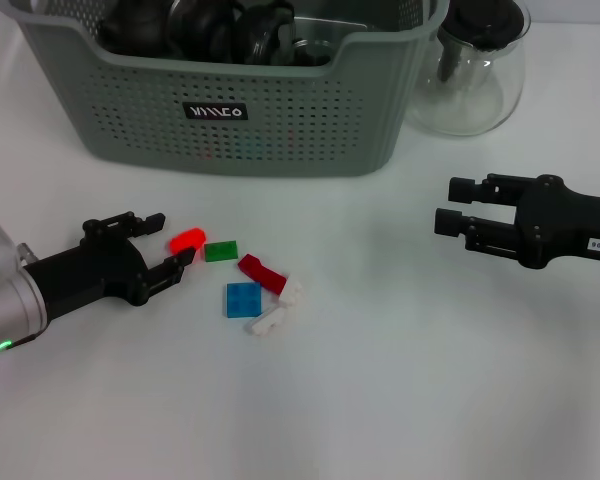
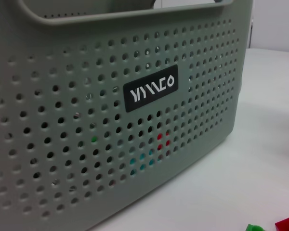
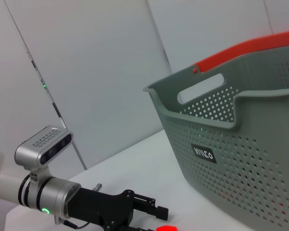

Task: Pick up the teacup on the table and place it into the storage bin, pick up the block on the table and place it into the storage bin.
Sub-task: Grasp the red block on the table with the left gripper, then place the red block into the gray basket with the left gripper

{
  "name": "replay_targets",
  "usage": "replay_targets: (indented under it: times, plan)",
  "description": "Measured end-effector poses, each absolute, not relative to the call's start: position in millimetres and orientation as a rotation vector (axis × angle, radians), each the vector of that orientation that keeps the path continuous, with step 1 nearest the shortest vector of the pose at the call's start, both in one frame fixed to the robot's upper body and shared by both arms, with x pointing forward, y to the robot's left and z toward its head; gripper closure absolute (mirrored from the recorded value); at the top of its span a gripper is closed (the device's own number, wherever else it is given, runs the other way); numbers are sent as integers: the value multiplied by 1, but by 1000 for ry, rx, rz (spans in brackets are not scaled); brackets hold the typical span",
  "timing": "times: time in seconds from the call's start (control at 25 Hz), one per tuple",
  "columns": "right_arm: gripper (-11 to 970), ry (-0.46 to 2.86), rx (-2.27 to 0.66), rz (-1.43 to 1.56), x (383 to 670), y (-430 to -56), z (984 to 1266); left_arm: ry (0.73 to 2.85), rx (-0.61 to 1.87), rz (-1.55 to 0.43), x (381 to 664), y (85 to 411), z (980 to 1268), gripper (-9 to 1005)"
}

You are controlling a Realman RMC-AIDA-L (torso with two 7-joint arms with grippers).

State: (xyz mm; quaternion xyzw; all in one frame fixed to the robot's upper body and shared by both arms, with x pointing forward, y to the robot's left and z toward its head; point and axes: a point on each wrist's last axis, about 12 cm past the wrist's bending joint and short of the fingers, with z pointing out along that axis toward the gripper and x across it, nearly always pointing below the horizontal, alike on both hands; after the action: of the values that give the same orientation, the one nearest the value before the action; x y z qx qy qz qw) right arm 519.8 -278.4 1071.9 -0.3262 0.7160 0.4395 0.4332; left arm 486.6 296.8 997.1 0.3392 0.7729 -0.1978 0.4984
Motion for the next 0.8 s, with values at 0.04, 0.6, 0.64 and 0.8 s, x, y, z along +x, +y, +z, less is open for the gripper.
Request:
replay_targets:
  times: [0.04, 0.6, 0.64, 0.8]
  plan:
    - [375, 1784, -812, 1095, 520, -278, 1072, 1870, 821, -479, 486, 297, 997, 467]
    - [376, 1786, -811, 1093, 520, -279, 1072, 1874, 825, -510, 485, 288, 993, 484]
    - [376, 1786, -811, 1093, 520, -279, 1072, 1876, 825, -509, 485, 288, 993, 485]
    - [375, 1785, -811, 1094, 519, -279, 1072, 1879, 825, -507, 487, 289, 994, 572]
